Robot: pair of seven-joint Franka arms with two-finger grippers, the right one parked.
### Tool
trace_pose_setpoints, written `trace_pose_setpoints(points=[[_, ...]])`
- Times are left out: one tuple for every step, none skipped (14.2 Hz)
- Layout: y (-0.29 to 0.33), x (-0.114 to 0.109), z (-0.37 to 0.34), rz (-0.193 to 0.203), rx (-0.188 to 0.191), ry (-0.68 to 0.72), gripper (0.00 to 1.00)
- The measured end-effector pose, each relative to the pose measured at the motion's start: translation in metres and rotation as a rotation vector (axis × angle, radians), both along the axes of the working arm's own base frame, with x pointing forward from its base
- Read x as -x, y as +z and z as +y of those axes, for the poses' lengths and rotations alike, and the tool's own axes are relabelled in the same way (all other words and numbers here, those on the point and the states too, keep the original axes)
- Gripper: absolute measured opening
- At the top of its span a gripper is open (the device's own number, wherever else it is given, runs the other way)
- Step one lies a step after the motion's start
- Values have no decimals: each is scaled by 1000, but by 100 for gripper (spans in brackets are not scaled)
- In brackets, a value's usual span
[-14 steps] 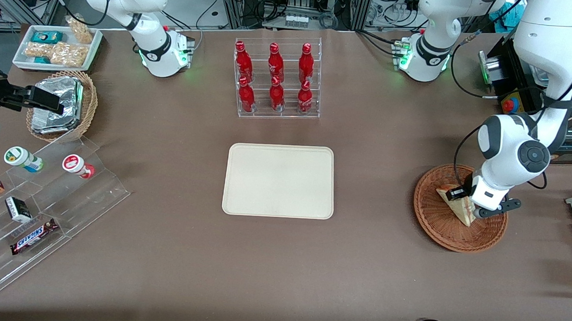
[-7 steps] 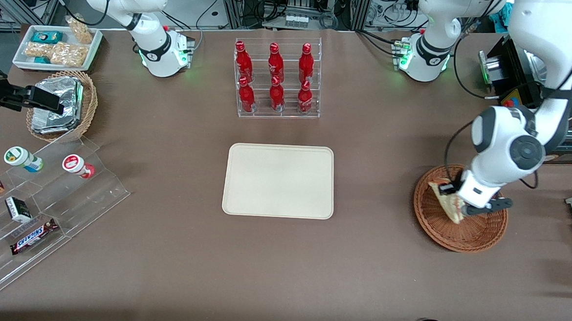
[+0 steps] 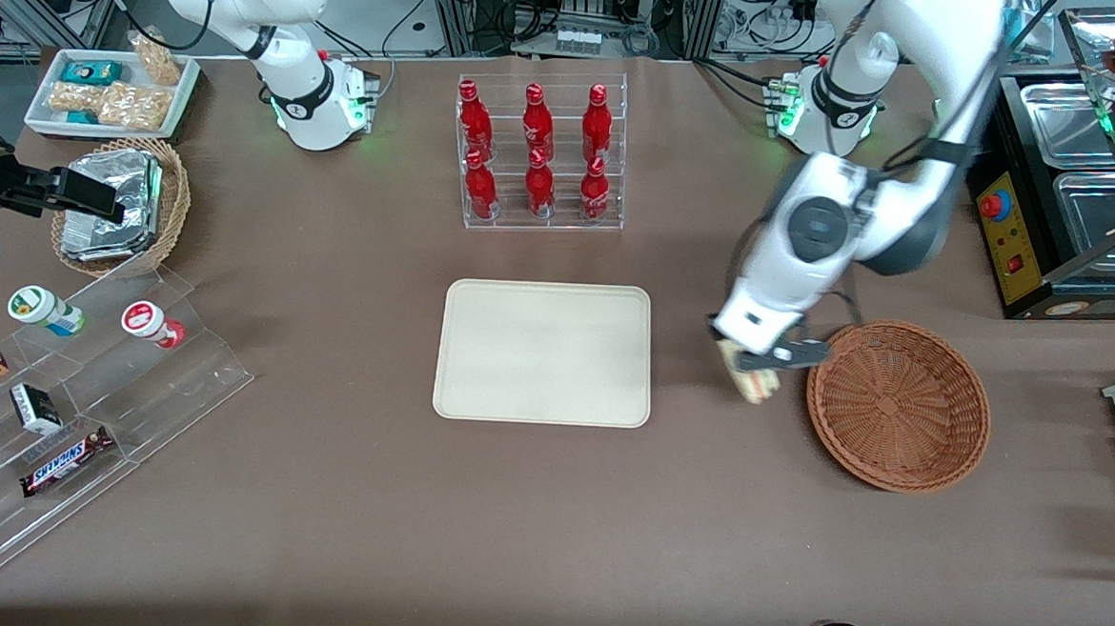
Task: Place sandwich from basket to tray
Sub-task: 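Lift the sandwich and carry it over the cream tray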
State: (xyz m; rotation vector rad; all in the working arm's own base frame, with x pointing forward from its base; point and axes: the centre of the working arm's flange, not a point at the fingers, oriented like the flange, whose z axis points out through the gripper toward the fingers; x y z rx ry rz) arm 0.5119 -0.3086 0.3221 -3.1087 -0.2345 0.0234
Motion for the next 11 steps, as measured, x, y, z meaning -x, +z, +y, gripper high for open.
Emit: trace_pose_setpoints(points=[[-9, 6, -38, 0, 5, 7, 18], [-22, 13, -80, 3, 11, 12, 18], [-38, 19, -116, 7, 15, 7, 18], [-55, 26, -144, 15, 16, -6, 18], [-71, 32, -166, 23, 14, -25, 18], [-84, 38, -180, 31, 11, -41, 18], [-94, 43, -189, 38, 8, -56, 18], [-100, 49, -196, 42, 5, -68, 18], [-102, 54, -203, 43, 6, -80, 18], [-101, 58, -208, 41, 8, -89, 18], [-98, 60, -213, 35, 13, -96, 18]])
